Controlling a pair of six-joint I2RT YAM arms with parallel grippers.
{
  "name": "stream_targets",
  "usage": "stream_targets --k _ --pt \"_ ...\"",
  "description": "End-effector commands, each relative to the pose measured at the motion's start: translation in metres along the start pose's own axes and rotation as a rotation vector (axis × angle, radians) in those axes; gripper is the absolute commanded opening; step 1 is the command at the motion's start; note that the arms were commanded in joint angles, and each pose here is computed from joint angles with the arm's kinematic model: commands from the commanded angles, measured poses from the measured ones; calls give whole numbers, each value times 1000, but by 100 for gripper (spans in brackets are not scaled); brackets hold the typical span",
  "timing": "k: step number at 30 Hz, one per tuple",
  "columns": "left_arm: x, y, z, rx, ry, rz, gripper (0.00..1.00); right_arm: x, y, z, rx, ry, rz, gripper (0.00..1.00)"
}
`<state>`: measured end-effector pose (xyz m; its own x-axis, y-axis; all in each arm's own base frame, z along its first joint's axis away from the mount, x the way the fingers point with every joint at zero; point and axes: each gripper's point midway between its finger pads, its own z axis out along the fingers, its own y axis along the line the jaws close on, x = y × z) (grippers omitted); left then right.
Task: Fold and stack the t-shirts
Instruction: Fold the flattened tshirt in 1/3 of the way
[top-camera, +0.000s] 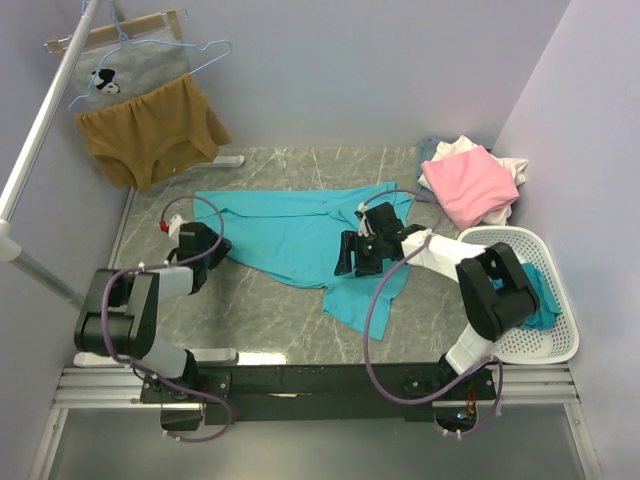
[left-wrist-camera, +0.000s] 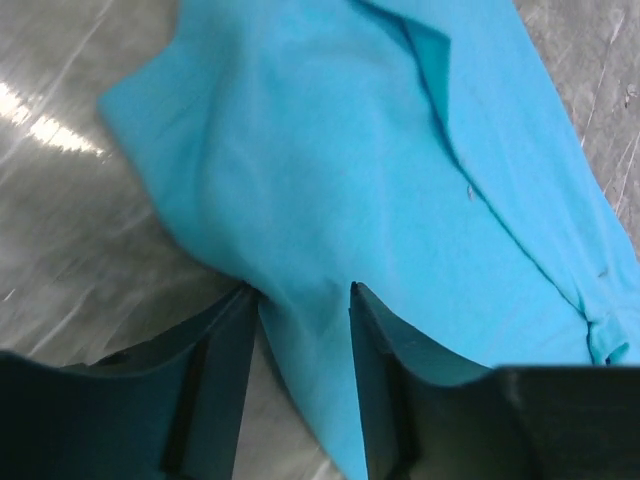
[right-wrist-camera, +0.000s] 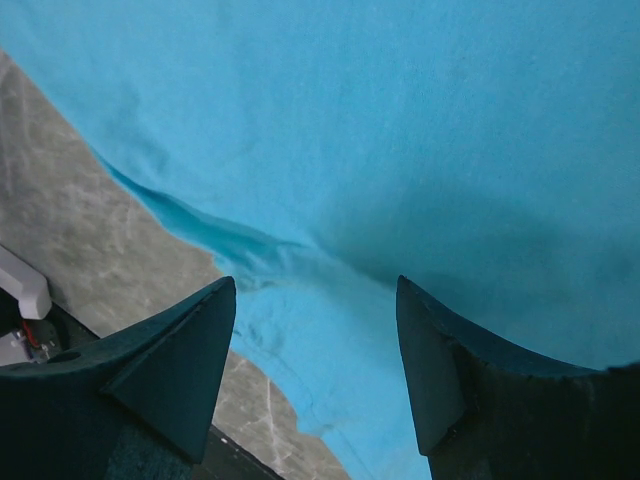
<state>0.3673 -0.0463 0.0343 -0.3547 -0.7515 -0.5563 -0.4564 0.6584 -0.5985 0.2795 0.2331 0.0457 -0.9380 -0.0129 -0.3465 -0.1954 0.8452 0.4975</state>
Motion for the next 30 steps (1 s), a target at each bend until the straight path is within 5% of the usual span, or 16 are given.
stream_targets --k 1,6,15,20,26,27,30 --pt "-7 -17 17 18 7 57 44 -5 7 18 -35 4 4 71" --pt "-20 -34 21 16 16 106 34 5 -11 41 18 52 35 70" --pt "-56 -85 20 10 80 328 36 18 -30 60 70 103 47 69" --pt "-57 -116 54 37 196 433 38 22 -33 62 72 113 50 69" --pt "-27 -128 111 58 295 476 26 24 -32 63 66 118 52 69" --pt "-30 -126 110 33 271 487 27 25 -33 62 71 118 53 69" --pt "-48 -144 68 82 173 449 61 25 -33 61 70 114 48 69"
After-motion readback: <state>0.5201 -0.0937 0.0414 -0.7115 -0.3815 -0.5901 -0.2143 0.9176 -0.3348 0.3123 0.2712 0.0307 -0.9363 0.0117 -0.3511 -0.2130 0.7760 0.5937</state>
